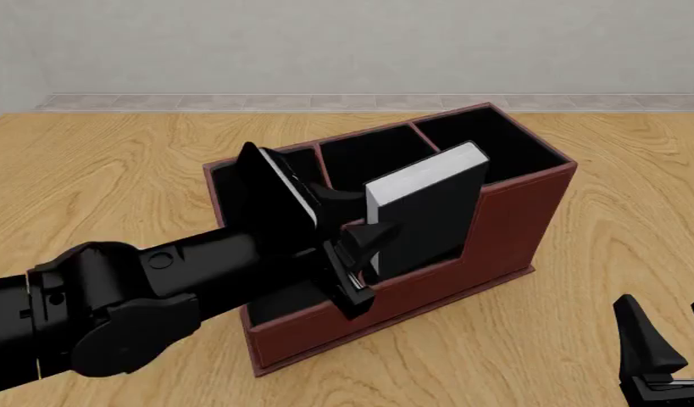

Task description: Pick up the book and place it in the back compartment of the caddy.

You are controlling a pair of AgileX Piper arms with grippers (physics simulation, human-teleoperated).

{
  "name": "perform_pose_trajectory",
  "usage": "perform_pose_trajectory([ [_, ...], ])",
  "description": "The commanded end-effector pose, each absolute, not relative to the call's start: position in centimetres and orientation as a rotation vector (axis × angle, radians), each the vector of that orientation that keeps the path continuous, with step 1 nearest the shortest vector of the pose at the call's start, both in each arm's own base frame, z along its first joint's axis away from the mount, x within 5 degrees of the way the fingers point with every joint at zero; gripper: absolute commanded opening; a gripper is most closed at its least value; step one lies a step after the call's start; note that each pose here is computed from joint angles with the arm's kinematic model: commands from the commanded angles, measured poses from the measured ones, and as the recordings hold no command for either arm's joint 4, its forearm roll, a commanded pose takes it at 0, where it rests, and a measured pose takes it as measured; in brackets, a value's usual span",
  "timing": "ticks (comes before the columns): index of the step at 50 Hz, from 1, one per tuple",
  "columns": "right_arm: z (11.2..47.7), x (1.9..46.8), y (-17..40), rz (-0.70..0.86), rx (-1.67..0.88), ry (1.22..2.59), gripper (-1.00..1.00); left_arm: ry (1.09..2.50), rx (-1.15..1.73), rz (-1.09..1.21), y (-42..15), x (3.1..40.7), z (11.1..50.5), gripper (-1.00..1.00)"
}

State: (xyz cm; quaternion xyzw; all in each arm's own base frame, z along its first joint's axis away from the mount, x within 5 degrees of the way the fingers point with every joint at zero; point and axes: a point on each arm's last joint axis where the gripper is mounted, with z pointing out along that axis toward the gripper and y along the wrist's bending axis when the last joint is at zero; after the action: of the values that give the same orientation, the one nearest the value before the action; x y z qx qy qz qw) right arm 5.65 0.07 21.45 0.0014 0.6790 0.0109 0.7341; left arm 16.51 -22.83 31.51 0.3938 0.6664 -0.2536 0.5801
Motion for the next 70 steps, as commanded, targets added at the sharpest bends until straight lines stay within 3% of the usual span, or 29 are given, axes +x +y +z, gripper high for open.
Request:
perform_pose_trajectory([
  [1, 21.4, 5.6, 0.1, 0.024, 0.003, 1.493, 1.0, 1.552, 0.91, -0.561, -23.5, 17.9, 31.6, -1.0],
  [40, 21.4, 5.6, 0.1, 0.024, 0.003, 1.493, 1.0, 1.651, 0.848, -0.495, -23.9, 22.0, 26.6, -1.0],
  [70, 21.4, 5.6, 0.1, 0.024, 0.003, 1.493, 1.0, 1.676, 0.84, -0.5, -24.5, 22.7, 23.8, -1.0],
])
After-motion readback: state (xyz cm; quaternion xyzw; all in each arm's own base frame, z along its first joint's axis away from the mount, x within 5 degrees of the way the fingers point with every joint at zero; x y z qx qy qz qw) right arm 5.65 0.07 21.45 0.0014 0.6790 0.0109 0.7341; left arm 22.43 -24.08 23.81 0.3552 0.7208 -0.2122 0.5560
